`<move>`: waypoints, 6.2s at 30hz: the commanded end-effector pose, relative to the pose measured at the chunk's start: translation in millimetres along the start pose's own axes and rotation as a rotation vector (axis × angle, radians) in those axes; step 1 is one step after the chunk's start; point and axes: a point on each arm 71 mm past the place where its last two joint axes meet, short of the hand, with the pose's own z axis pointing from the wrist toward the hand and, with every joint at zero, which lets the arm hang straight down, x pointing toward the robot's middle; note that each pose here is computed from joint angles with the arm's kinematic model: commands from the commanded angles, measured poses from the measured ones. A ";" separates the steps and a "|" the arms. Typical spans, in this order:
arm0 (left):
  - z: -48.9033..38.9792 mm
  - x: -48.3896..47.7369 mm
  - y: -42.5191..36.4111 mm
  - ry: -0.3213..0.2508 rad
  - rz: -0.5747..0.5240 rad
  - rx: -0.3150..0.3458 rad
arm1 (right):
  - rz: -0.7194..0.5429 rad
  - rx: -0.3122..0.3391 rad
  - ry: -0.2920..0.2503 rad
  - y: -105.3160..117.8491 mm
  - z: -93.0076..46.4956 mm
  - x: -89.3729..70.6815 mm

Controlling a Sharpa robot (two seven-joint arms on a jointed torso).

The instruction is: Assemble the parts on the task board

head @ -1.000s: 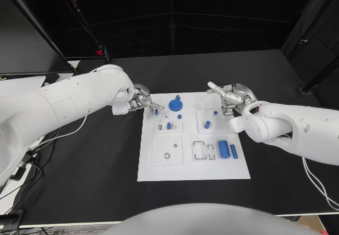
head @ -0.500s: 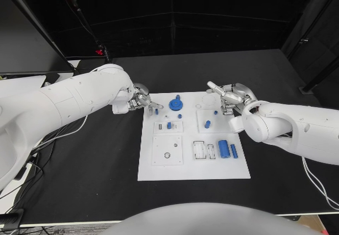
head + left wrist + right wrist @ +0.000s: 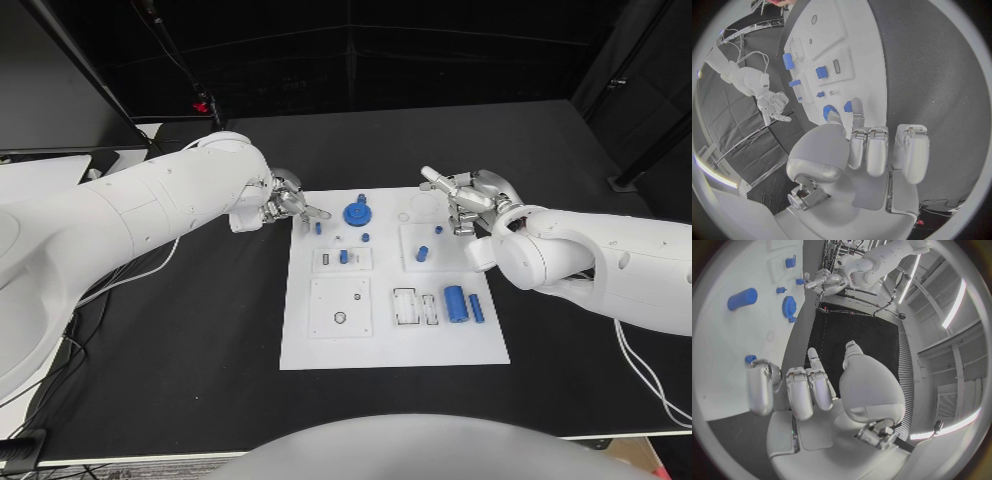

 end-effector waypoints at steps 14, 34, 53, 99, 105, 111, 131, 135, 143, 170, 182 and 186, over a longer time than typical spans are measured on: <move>3.3 0.0 -2.0 -0.011 0.029 -0.013 | 0.001 -0.006 0.011 1.8 0.0 3.3; 7.4 5.6 -7.7 0.006 0.050 -0.019 | 0.002 -0.005 0.012 1.9 0.9 4.9; 8.3 6.8 -9.5 0.011 0.053 -0.029 | 0.002 -0.002 0.016 1.8 1.7 6.2; 9.1 7.3 -13.4 -0.004 0.052 -0.019 | 0.002 0.002 0.017 1.3 3.4 7.3; 9.3 6.9 -14.0 -0.014 0.050 -0.018 | 0.002 0.003 0.017 1.2 3.3 7.3; 9.4 7.3 -13.9 -0.011 0.051 -0.021 | 0.002 0.005 0.017 1.1 3.3 7.3; 7.3 5.4 -9.2 -0.032 0.035 0.014 | 0.001 0.011 0.015 -0.8 3.3 6.1; 4.3 4.9 -7.8 -0.055 0.004 0.054 | 0.001 0.016 0.013 -3.0 2.6 5.0; -17.6 -2.0 -7.5 -0.096 -0.051 0.129 | -0.001 0.020 0.006 -5.2 1.9 2.4; -40.6 46.6 -10.7 0.039 -0.027 0.003 | 0.000 0.014 0.008 -5.0 2.5 4.3; -32.8 52.4 -16.3 0.006 0.003 0.024 | 0.000 0.012 0.007 -4.8 2.1 4.3; -31.1 51.5 -15.4 0.002 0.007 0.019 | 0.000 0.012 0.007 -4.8 2.0 4.3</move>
